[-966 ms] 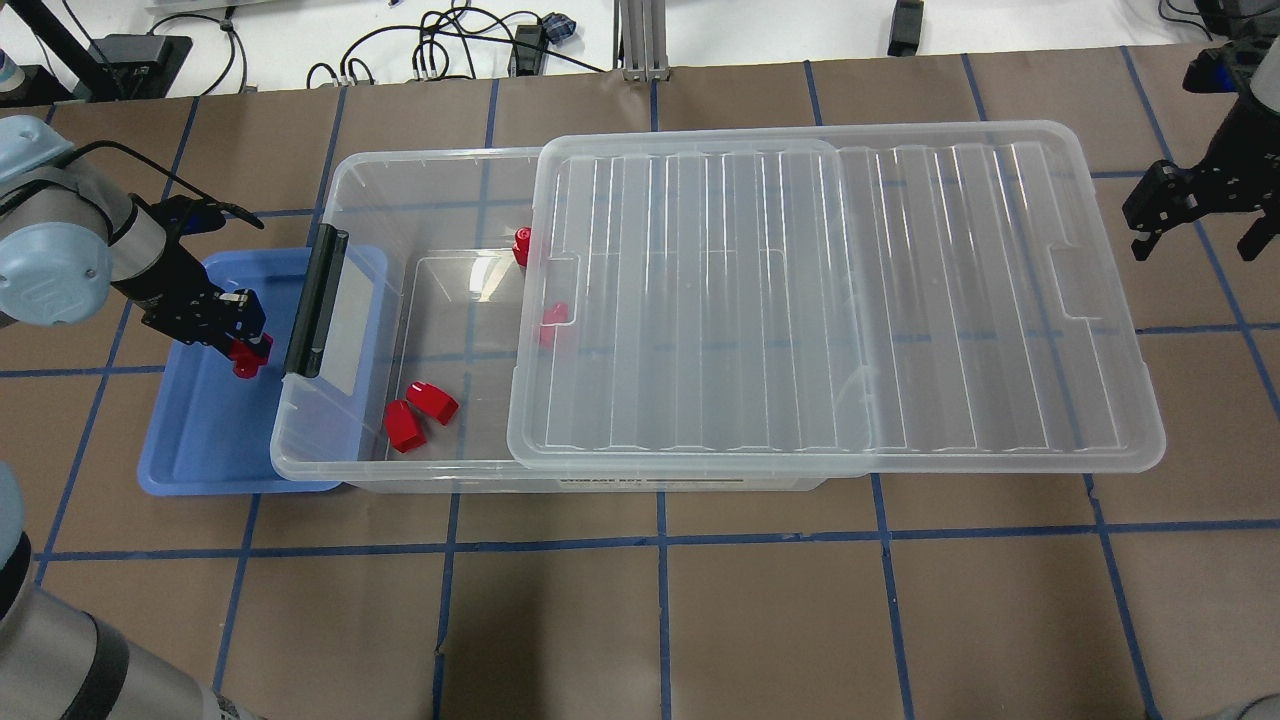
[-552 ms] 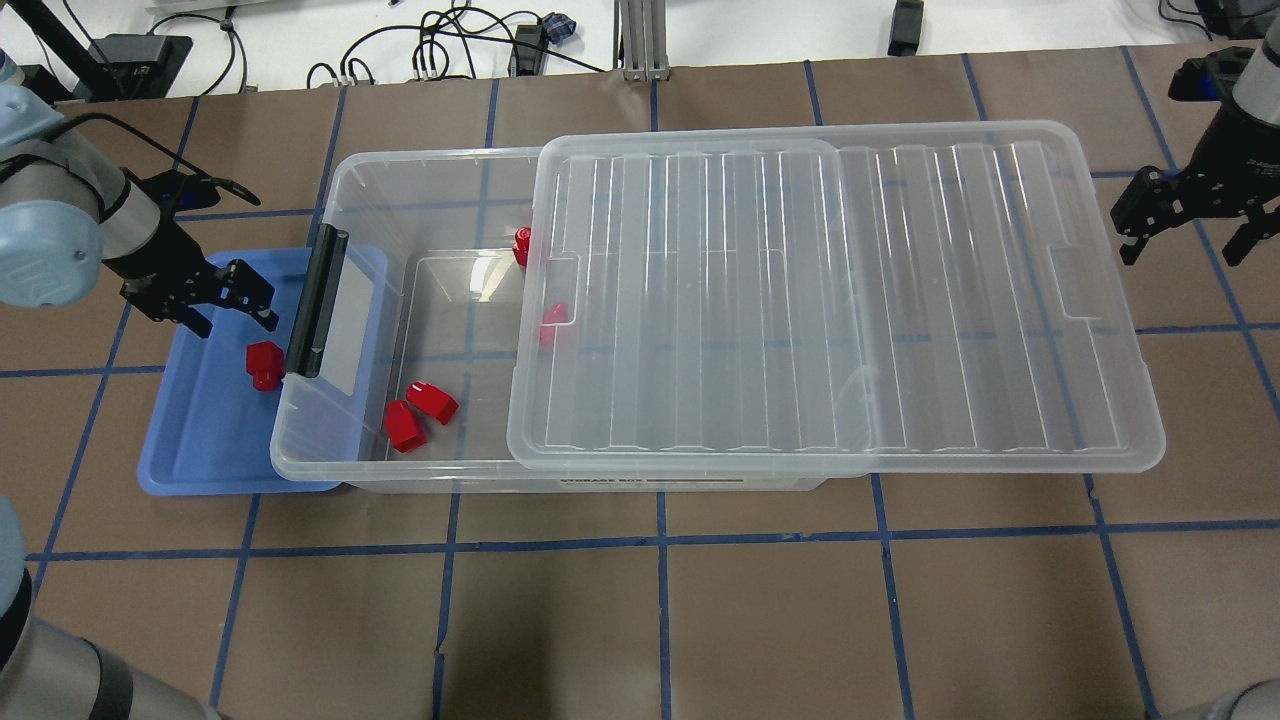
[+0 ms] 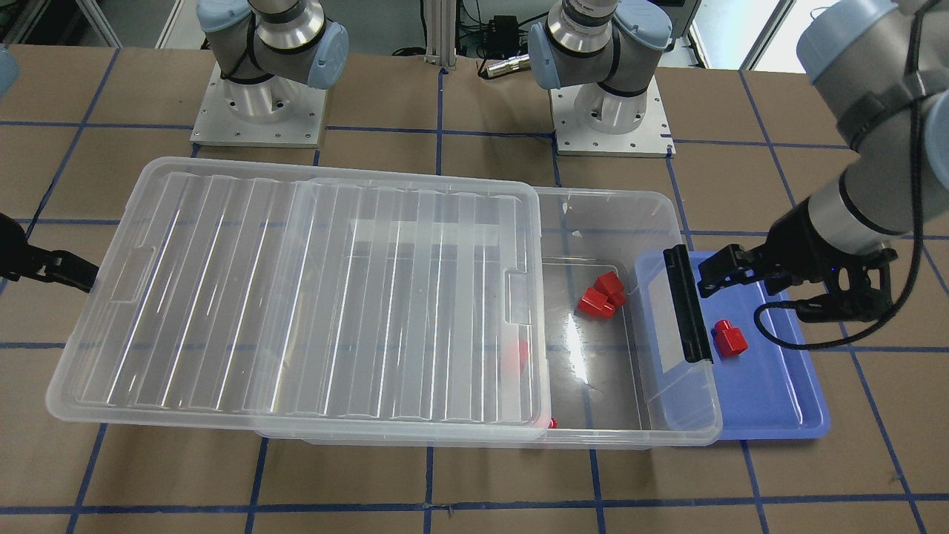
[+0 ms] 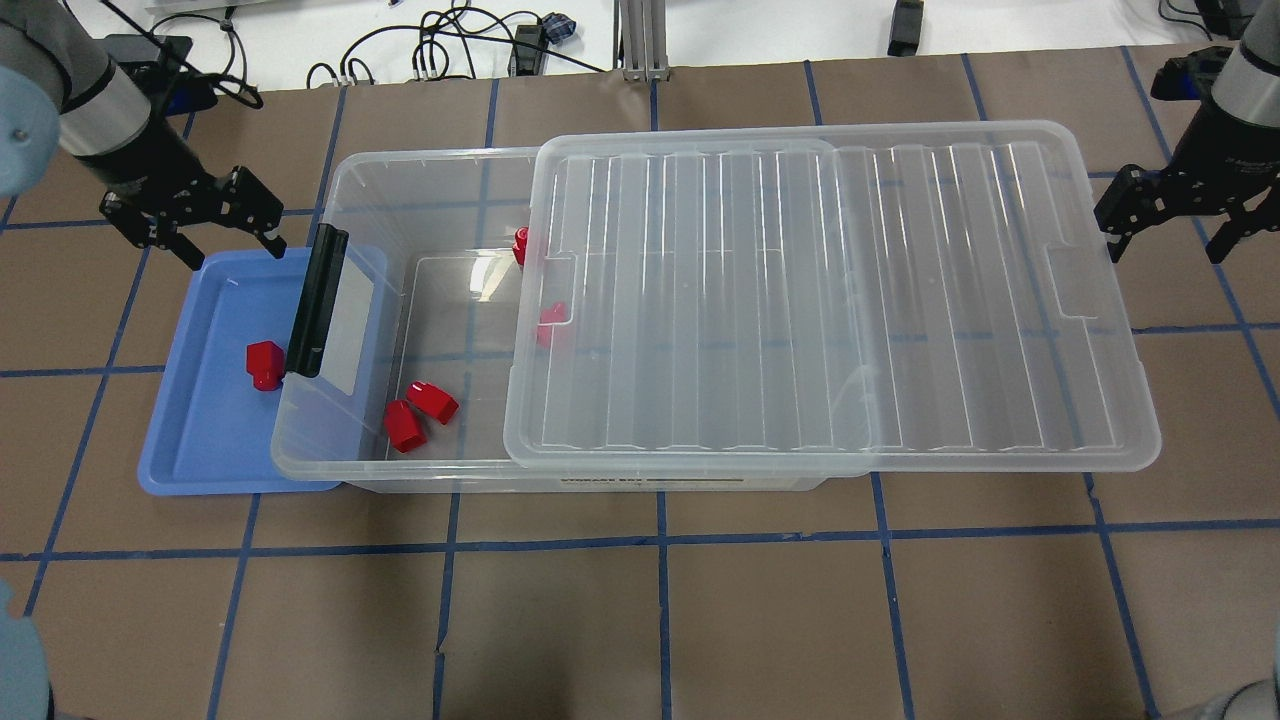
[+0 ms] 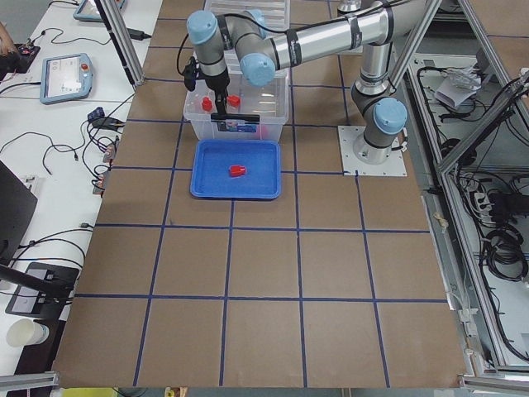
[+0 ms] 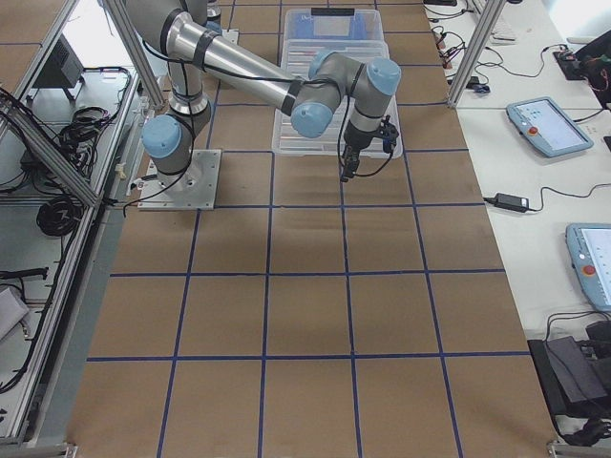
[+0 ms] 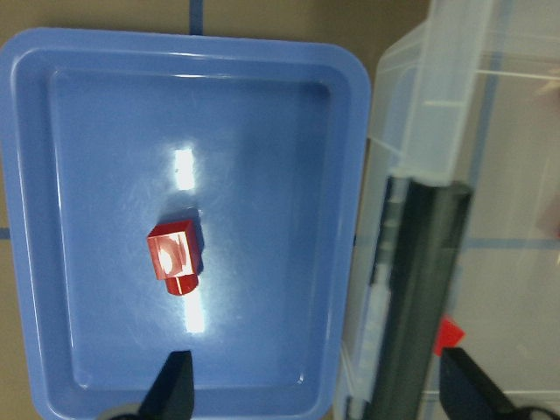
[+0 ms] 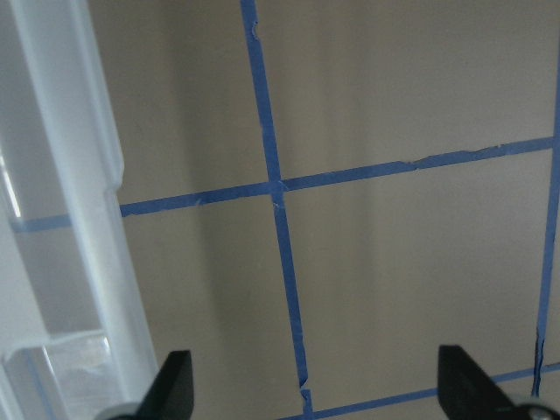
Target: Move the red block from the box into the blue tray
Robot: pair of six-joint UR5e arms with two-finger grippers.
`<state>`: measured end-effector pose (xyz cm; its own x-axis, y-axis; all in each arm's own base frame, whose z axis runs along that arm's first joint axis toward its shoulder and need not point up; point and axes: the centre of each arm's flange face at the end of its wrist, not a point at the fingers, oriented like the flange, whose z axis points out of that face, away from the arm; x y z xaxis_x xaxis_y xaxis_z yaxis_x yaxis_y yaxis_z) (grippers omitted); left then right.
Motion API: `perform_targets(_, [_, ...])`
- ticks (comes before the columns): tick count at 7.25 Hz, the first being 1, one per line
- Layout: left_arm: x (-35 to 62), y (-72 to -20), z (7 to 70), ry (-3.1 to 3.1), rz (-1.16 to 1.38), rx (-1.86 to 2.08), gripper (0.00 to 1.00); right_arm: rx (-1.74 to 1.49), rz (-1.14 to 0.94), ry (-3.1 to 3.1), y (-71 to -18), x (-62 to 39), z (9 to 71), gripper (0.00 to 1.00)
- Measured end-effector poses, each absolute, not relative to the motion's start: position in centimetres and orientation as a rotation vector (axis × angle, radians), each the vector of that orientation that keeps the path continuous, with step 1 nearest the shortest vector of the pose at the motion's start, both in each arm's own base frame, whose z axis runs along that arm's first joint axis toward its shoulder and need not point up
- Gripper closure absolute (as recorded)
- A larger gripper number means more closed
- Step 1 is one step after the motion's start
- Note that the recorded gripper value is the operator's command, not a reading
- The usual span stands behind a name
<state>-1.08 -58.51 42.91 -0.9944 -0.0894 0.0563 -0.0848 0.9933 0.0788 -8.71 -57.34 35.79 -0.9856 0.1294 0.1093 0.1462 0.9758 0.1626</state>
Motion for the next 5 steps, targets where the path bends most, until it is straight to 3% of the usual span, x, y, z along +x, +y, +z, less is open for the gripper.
perform_targets(2, [-7.3,-55.1,47.8,-3.104,-0.033,0.126,0.00,-0.218,-0.246,-3.014,-57.7,-5.3,36.0,0.00])
perform_targets(5, [-11.1,-52.1,50.4,-3.113,0.015,0.047,0.00,-0.242,-0.246,-3.002,-57.8,-1.2,35.7,0.00])
